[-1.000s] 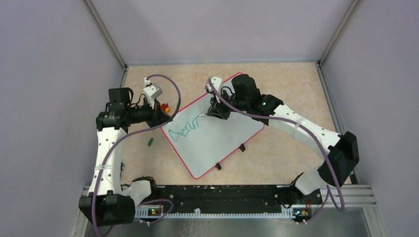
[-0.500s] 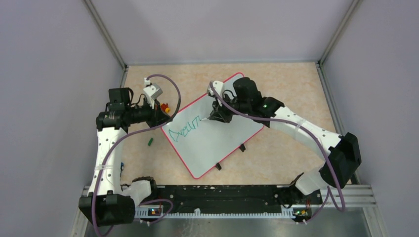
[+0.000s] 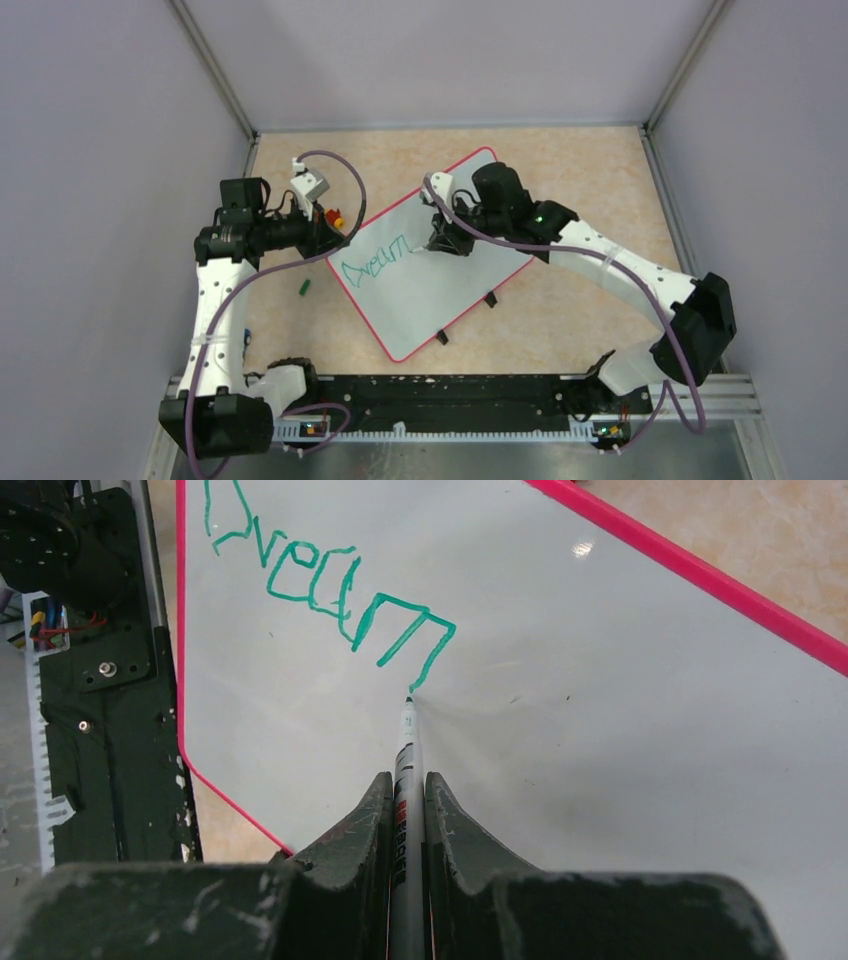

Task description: Write a sentence on the whiteboard

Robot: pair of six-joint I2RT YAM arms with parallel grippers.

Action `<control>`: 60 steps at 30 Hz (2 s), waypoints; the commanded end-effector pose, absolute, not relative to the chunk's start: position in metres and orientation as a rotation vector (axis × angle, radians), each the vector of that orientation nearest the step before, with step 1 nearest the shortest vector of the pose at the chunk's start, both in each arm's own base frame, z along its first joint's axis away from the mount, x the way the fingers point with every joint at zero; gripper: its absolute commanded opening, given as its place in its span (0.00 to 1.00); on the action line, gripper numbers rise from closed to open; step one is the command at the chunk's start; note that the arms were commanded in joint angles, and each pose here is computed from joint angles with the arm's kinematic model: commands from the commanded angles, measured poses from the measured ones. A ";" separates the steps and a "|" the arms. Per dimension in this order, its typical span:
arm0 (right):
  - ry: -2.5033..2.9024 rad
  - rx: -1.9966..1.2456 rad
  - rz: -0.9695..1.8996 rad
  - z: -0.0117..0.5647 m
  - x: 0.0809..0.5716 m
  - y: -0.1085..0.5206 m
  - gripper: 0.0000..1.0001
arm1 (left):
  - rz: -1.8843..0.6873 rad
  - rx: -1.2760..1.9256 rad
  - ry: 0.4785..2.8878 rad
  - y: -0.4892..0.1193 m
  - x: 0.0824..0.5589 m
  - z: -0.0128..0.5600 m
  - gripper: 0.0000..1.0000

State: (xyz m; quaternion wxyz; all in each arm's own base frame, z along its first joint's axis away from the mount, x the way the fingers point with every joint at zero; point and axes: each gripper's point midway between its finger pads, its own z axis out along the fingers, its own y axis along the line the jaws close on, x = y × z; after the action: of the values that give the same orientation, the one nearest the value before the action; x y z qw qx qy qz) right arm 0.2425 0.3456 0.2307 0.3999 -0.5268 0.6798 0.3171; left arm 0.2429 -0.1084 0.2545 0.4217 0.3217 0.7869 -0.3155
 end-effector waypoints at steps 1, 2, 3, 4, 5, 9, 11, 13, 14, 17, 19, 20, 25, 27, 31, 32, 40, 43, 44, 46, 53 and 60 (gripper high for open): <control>1.637 -1.275 0.820 0.273 0.244 0.338 0.00 | -0.780 0.845 1.931 -0.113 0.241 0.258 0.00; 1.634 -1.260 0.821 0.277 0.247 0.335 0.00 | -0.781 0.844 1.931 -0.113 0.241 0.258 0.00; 1.634 -1.248 0.813 0.279 0.250 0.333 0.00 | -0.780 0.843 1.932 -0.113 0.241 0.258 0.00; 1.634 -1.238 0.804 0.281 0.253 0.331 0.00 | -0.778 0.843 1.931 -0.113 0.241 0.258 0.00; 1.636 -1.231 0.798 0.282 0.256 0.329 0.00 | -0.778 0.844 1.931 -0.113 0.241 0.258 0.00; 1.645 -1.209 0.785 0.282 0.263 0.326 0.00 | -0.777 0.844 1.931 -0.113 0.242 0.259 0.00; 1.646 -1.195 0.778 0.283 0.266 0.324 0.00 | -0.779 0.843 1.933 -0.113 0.242 0.258 0.00; 1.645 -1.180 0.782 0.285 0.269 0.322 0.00 | -0.779 0.840 1.935 -0.113 0.242 0.258 0.00; 1.645 -1.174 0.783 0.286 0.270 0.321 0.00 | -0.778 0.840 1.936 -0.113 0.242 0.258 0.00; 1.643 -1.172 0.786 0.287 0.271 0.322 0.00 | -0.778 0.838 1.940 -0.113 0.242 0.257 0.00; 1.648 -1.171 0.790 0.286 0.271 0.322 0.00 | -0.779 0.838 1.939 -0.113 0.242 0.257 0.00; 1.648 -1.172 0.796 0.285 0.271 0.323 0.00 | -0.780 0.837 1.941 -0.113 0.242 0.256 0.00; 1.645 -1.172 0.801 0.285 0.271 0.325 0.00 | -0.776 0.836 1.941 -0.113 0.242 0.257 0.00; 1.637 -1.167 0.801 0.288 0.272 0.325 0.00 | -0.777 0.837 1.941 -0.113 0.242 0.257 0.00; 1.619 -1.162 0.820 0.296 0.272 0.329 0.00 | -0.778 0.837 1.941 -0.113 0.242 0.256 0.00; 1.614 -1.159 0.826 0.299 0.273 0.330 0.00 | -0.779 0.839 1.941 -0.114 0.242 0.256 0.00; 1.599 -1.157 0.857 0.307 0.275 0.339 0.00 | -0.778 0.841 1.939 -0.114 0.242 0.256 0.00; 1.611 -1.162 0.845 0.301 0.277 0.339 0.00 | -0.774 0.842 1.938 -0.114 0.241 0.257 0.00; 1.615 -1.166 0.845 0.298 0.277 0.340 0.00 | -0.773 0.841 1.938 -0.114 0.241 0.256 0.00; 1.623 -1.168 0.837 0.295 0.279 0.340 0.00 | -0.774 0.842 1.936 -0.114 0.241 0.257 0.00; 1.647 -1.167 0.810 0.285 0.286 0.343 0.00 | -0.768 0.843 1.936 -0.114 0.241 0.257 0.00; 1.649 -1.160 0.795 0.284 0.294 0.348 0.00 | -0.769 0.843 1.939 -0.113 0.241 0.256 0.00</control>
State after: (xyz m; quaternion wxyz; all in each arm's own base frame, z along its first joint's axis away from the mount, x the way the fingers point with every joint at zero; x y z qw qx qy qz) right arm 0.2794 0.3371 0.2608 0.4321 -0.4727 0.6940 0.3290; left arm 0.2416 -0.1103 0.2570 0.4244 0.3220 0.7865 -0.3124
